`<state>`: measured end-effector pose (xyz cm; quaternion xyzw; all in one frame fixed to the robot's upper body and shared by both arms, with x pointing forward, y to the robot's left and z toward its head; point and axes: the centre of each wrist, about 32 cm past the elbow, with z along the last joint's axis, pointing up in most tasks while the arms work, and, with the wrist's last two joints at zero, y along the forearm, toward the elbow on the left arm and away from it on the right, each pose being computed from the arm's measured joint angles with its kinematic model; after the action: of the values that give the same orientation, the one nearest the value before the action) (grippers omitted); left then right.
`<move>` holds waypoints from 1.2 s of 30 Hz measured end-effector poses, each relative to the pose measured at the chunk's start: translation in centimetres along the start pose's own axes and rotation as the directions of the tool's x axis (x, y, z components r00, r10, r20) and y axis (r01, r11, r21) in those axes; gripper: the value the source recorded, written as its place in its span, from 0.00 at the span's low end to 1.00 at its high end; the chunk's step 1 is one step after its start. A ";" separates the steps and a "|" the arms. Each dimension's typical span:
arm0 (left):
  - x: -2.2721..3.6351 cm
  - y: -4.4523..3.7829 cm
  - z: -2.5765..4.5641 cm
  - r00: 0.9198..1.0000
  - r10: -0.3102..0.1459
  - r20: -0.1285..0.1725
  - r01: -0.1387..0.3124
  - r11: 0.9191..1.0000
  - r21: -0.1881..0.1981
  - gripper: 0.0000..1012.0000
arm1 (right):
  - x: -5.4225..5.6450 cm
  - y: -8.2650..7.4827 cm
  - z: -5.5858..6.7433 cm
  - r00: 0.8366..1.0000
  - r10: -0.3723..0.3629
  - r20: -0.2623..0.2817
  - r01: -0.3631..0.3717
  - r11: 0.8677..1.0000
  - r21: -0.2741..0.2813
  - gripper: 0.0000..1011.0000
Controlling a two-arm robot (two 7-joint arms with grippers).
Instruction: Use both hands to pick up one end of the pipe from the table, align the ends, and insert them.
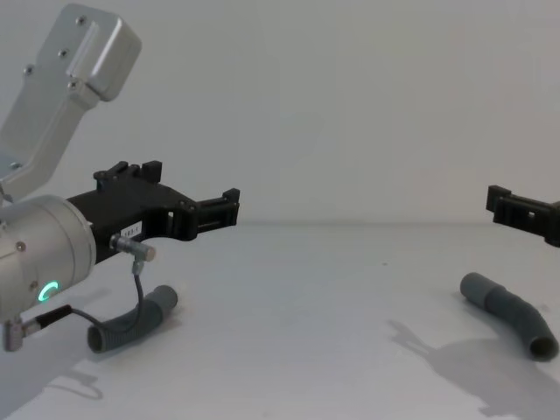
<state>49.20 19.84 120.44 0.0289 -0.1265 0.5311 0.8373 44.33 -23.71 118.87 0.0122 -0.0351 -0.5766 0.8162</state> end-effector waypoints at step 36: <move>-1.40 0.93 3.06 0.986 0.093 -0.142 -0.046 0.951 0.306 0.99 | 0.0 0.0 0.0 1.000 0.000 0.000 0.000 1.000 0.000 0.99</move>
<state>47.25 18.45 122.98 0.1107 0.0202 0.5739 0.8112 44.33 -23.71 118.87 0.0122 -0.0351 -0.5766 0.8162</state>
